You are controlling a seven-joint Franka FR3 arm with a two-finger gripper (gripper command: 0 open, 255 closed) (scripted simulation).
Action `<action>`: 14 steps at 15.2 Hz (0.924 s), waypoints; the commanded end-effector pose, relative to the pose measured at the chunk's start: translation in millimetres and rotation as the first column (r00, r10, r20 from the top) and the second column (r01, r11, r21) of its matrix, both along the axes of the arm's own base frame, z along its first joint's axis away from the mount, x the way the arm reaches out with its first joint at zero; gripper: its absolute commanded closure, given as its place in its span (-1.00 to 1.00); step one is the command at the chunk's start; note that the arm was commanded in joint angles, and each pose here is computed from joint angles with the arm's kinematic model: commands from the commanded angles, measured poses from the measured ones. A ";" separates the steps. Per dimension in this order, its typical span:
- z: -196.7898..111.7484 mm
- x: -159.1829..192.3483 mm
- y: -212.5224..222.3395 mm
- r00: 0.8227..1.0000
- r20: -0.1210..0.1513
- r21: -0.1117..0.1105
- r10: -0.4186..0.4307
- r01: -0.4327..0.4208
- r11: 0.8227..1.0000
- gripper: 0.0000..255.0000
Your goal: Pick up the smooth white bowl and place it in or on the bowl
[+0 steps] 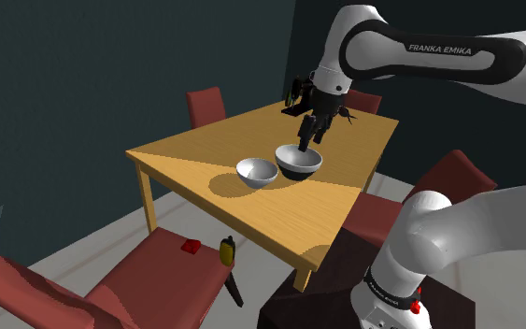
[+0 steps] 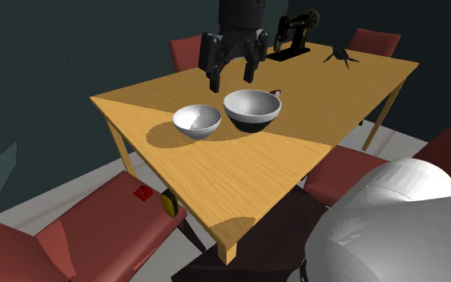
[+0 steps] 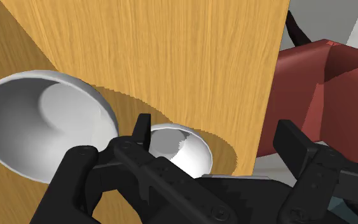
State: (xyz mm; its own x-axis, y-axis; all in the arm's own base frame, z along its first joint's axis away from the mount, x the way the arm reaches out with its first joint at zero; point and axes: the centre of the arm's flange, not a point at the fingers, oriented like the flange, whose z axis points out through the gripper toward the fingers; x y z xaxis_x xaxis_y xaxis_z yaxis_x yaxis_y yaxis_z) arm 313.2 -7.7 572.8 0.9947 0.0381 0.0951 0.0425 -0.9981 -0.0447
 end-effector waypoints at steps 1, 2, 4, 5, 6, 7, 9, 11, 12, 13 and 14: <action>0.0 0.0 0.0 1.000 0.000 0.000 0.000 0.000 1.000 -1.00; -6.6 12.1 3.5 1.000 -0.006 -0.007 0.017 -0.017 1.000 -1.00; -20.1 36.1 10.9 0.999 -0.019 -0.021 0.050 -0.051 0.998 -1.00; -27.0 47.9 14.9 0.997 -0.026 -0.028 0.067 -0.068 0.997 -1.00; -34.0 59.7 19.0 0.996 -0.033 -0.035 0.084 -0.085 0.996 -1.00; -41.1 71.3 23.2 0.994 -0.040 -0.041 0.100 -0.102 0.994 -1.00; -55.6 94.1 32.1 0.990 -0.054 -0.054 0.133 -0.136 0.989 -1.00; -70.6 116.4 41.6 0.984 -0.069 -0.066 0.166 -0.170 0.983 -1.00; -78.2 127.4 46.5 0.980 -0.076 -0.072 0.182 -0.187 0.980 -1.00; -86.0 138.3 51.6 0.977 -0.084 -0.078 0.198 -0.204 0.976 -1.00; -93.8 149.0 56.8 0.973 -0.091 -0.084 0.214 -0.221 0.972 -1.00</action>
State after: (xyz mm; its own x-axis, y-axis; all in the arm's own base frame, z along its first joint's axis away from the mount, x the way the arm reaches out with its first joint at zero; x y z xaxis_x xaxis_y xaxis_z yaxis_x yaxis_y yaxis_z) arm 450.3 45.4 488.4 0.9704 0.2415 0.0082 0.2411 -0.9700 0.0301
